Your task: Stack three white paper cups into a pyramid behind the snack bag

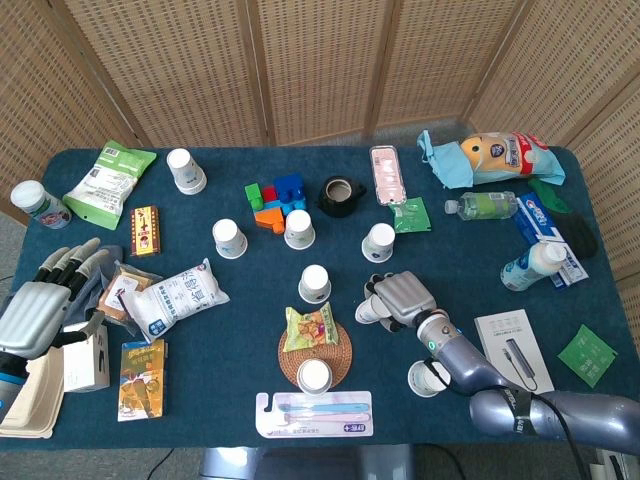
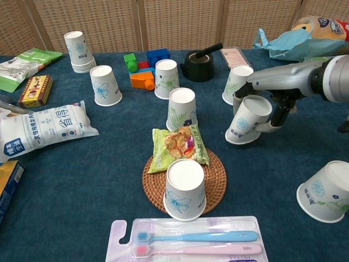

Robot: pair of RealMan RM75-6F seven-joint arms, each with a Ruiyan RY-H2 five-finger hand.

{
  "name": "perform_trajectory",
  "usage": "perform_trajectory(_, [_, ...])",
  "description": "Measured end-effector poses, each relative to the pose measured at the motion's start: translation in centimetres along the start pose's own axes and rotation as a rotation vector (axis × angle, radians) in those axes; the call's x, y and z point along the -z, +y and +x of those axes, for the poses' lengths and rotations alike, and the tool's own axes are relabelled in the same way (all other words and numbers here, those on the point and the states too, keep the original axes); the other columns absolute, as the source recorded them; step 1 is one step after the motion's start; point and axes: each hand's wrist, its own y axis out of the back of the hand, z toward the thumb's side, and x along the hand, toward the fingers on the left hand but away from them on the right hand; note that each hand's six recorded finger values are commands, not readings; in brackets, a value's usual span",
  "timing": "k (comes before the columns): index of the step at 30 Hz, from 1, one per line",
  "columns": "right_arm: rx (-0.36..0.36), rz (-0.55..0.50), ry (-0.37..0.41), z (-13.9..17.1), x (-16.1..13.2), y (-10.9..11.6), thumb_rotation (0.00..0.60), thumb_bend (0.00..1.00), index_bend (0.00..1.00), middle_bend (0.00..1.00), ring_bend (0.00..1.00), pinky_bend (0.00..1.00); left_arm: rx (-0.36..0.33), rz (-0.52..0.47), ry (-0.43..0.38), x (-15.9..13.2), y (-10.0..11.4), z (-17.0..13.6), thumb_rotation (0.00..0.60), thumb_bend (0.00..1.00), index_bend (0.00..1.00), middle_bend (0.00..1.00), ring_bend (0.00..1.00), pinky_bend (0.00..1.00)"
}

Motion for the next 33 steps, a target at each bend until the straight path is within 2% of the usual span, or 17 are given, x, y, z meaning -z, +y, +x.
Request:
perform_trajectory(19, [-0.015,0.051,0.053,-3.4,-3.0,1.6,0.600,0.40,0.35,0.25,0.28,0.74,-0.026,0.008,0.013,0.4,0.8,-0.9,0.600,0.43,0.00,0.00,0.00,0.07])
perform_trajectory(29, [-0.016,0.064,0.054,-4.8,-3.3,2.4,0.600,0.40,0.34,0.25,0.25,0.70,-0.030,0.008,0.022,0.7,0.8,-1.0,0.600,0.43,0.00,0.00,0.00,0.07])
perform_trajectory(33, [-0.021,0.073,0.049,-5.1,-3.1,2.4,0.600,0.40,0.31,0.23,0.23,0.65,-0.034,0.007,0.027,0.9,0.9,-1.0,0.600,0.43,0.00,0.00,0.00,0.07])
